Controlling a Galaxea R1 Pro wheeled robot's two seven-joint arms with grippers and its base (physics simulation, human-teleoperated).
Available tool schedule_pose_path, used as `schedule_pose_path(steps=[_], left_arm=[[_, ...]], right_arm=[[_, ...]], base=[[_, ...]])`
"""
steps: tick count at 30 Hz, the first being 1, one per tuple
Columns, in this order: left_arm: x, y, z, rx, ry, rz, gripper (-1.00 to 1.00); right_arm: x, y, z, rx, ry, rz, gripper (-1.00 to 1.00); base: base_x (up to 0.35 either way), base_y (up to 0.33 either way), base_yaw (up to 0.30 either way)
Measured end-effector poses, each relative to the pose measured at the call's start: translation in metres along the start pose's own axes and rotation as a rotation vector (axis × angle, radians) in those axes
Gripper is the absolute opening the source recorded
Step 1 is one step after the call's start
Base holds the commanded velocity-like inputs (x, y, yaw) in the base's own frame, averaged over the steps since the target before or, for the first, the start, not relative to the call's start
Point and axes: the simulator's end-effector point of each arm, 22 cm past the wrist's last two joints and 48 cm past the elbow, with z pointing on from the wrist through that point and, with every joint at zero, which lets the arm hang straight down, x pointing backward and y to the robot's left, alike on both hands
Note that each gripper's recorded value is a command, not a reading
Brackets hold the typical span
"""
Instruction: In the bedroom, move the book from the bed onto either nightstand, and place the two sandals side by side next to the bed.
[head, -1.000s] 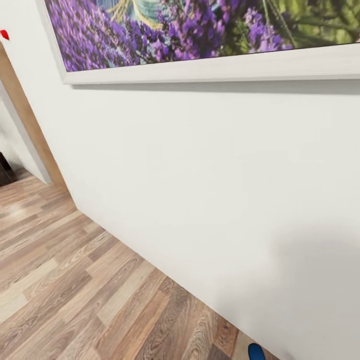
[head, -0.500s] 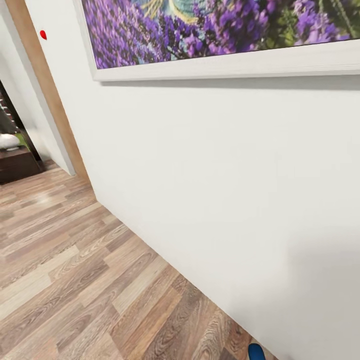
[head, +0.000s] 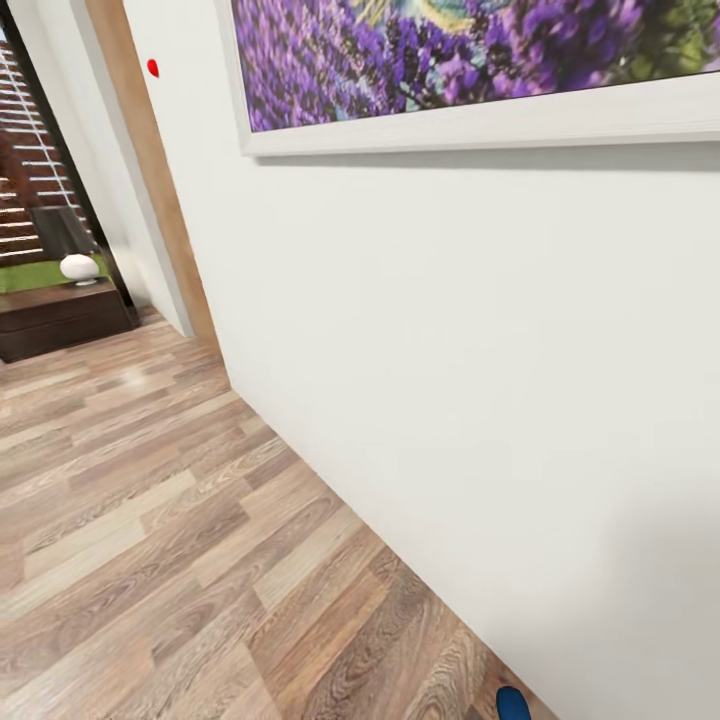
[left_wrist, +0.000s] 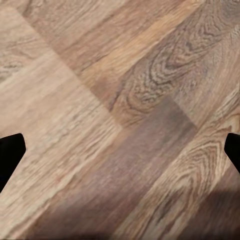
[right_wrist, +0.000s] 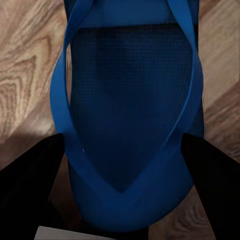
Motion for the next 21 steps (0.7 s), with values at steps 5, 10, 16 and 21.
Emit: schedule_pose_path(steps=[5,10,16,21], left_arm=[[0.002,0.000,0.000,0.000,0.004,-0.001,1.00],[0.003,0.000,0.000,0.001,0.008,0.001,1.00],[-0.013,-0.003,0.004,0.009,-0.025,0.009,1.00],[-0.059,-0.012,0.009,0.032,-0.092,0.024,1.00]], right_arm=[[0.002,0.000,0.001,0.000,0.004,0.001,-1.00],[0.003,0.000,0.001,-0.001,0.008,0.001,-1.00],[-0.001,0.004,0.002,-0.013,0.007,0.004,-1.00],[-0.055,0.034,0.004,-0.077,-0.085,-0.027,-1.00]], base=[[0.000,0.000,0.239],[0.000,0.000,0.239],[0.000,0.000,0.239],[0.000,0.000,0.241]])
